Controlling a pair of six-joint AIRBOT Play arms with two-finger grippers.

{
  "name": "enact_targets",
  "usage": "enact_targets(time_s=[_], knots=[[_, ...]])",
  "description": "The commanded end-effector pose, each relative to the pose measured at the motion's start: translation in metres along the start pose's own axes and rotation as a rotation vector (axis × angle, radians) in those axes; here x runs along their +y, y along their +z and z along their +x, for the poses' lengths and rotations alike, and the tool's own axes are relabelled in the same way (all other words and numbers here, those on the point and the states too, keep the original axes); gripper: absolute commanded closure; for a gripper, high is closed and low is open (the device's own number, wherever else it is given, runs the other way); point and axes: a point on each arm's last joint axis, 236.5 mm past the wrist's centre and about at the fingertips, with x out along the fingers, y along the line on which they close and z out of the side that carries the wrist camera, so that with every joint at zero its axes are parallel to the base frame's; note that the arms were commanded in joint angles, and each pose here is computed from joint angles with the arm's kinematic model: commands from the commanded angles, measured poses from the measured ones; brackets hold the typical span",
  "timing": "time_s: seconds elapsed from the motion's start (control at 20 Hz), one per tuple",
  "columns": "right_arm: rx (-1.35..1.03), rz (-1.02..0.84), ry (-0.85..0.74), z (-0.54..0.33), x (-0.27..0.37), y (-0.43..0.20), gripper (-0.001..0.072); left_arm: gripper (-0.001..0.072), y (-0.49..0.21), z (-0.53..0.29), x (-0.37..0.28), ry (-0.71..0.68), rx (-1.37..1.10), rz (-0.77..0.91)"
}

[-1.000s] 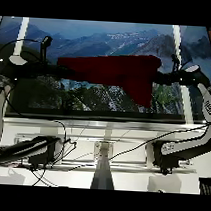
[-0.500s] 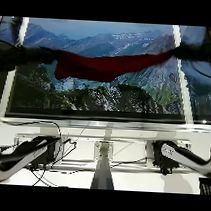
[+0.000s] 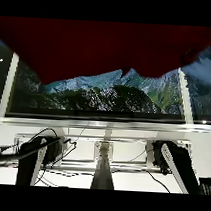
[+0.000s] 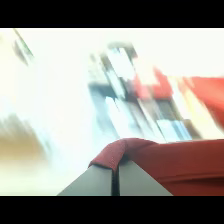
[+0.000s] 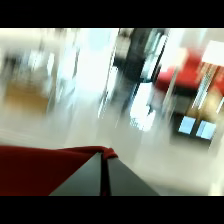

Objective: Fold the clothes and pants, and hang the long-sleeved shirts on hangers.

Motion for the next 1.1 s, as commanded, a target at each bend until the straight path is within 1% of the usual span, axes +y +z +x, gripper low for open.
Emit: enact_targets(time_s=[0.0,0.1,0.15,0.2,0.3,0.4,0.55,0.7,0.8,0.95,1.05], knots=[[-0.215,-0.051,-0.075,-0.057,0.003,0.071,0.0704,0.0695,0.101,-0.064,0.019,0.184,-0.342,0.046],[-0.204,-0.047,-0.064,-0.059,0.007,0.069,0.0705,0.0696,0.100,-0.065,0.015,0.169,-0.332,0.047],[-0.165,-0.020,-0.044,-0.052,0.009,0.058,0.0704,0.0697,0.090,-0.058,0.013,0.148,-0.299,0.023],[-0.113,0.007,-0.019,-0.043,0.011,0.044,0.0704,0.0698,0.074,-0.046,0.011,0.114,-0.246,-0.044],[0.031,0.065,0.040,-0.018,0.016,0.003,0.0704,0.0697,0.026,-0.015,0.006,0.043,-0.086,-0.138],[0.188,0.148,0.082,0.017,0.014,-0.050,0.0705,0.0697,-0.052,0.021,-0.001,-0.040,0.159,-0.217],[0.488,0.301,0.146,0.076,0.011,-0.164,0.0704,0.0697,-0.204,0.058,-0.003,-0.141,0.580,-0.355],[0.769,0.441,0.206,0.118,0.017,-0.293,0.0704,0.0697,-0.350,0.070,0.013,-0.123,0.881,-0.513],[0.882,0.534,0.224,0.138,0.024,-0.365,0.0704,0.0697,-0.441,0.061,0.016,-0.096,1.052,-0.607],[1.015,0.601,0.220,0.161,0.048,-0.472,0.0704,0.0696,-0.539,0.041,0.006,-0.051,1.212,-0.701],[1.042,0.620,0.188,0.174,0.061,-0.523,0.0703,0.0696,-0.570,0.048,0.002,0.004,1.203,-0.780]])
